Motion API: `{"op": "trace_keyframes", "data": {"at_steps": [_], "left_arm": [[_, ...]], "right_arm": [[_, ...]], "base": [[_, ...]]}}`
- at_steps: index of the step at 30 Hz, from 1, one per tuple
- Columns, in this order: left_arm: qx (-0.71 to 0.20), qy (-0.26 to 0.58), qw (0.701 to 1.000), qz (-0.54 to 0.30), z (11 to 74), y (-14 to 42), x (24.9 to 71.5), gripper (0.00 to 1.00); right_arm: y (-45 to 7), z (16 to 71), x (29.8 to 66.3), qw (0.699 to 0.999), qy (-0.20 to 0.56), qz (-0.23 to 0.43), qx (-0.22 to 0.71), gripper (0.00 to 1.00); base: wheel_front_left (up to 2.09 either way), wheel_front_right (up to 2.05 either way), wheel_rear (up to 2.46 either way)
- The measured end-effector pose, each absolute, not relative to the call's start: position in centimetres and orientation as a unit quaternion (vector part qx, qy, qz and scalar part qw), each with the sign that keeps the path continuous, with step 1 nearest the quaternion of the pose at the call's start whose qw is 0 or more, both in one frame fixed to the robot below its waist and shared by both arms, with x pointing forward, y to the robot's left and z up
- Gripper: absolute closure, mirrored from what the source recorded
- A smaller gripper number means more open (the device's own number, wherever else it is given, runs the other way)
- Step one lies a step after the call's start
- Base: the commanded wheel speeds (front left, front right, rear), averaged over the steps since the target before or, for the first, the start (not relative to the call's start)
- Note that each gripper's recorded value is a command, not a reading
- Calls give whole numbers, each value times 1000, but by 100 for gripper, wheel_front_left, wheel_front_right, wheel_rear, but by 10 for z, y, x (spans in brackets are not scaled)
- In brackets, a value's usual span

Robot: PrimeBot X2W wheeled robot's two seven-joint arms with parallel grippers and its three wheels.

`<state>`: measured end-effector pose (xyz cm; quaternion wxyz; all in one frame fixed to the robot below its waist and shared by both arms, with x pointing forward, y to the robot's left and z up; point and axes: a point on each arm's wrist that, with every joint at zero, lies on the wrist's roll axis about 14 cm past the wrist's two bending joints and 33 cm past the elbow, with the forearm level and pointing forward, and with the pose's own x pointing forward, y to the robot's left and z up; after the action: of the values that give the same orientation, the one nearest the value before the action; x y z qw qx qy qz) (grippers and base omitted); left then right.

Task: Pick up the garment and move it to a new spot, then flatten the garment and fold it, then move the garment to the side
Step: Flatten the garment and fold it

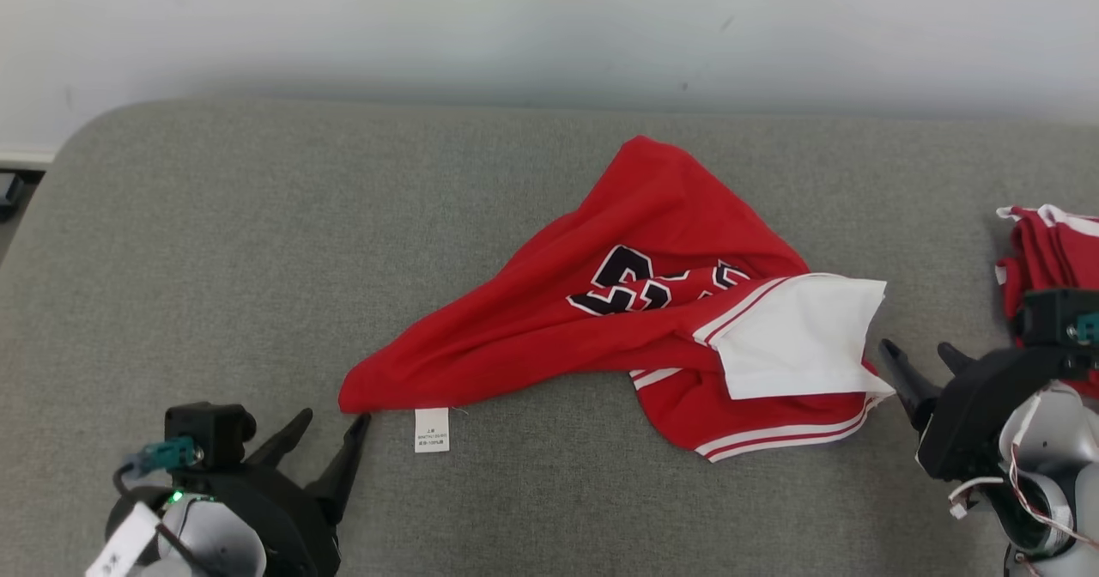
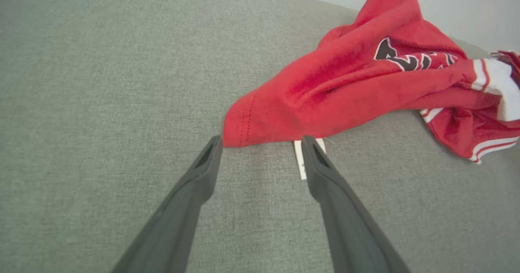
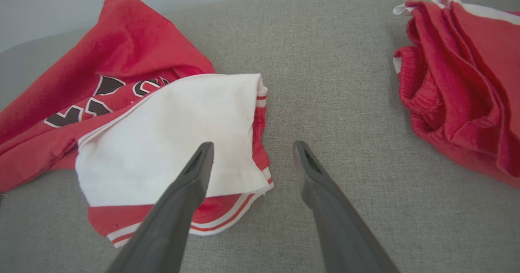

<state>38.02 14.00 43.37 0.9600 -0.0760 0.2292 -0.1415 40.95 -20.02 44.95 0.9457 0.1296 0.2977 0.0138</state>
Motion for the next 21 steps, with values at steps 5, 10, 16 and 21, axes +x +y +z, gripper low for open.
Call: {"op": "trace_keyframes", "data": {"at_steps": [5,10,16,21], "left_arm": [[-73,273,949,-136,413,147,393,0],[-62,302,942,-131,398,155,398,0],[-57,314,938,-135,388,153,403,0],[-46,324,934,-141,382,152,408,4]], "right_arm": [[-192,437,420,933,340,24,117,0],[-187,430,426,927,356,32,109,0],[-183,421,424,922,370,37,106,0],[-183,414,423,918,381,37,106,0]], "base": [[0,0,0],[0,0,0],[0,0,0],[0,0,0]]}}
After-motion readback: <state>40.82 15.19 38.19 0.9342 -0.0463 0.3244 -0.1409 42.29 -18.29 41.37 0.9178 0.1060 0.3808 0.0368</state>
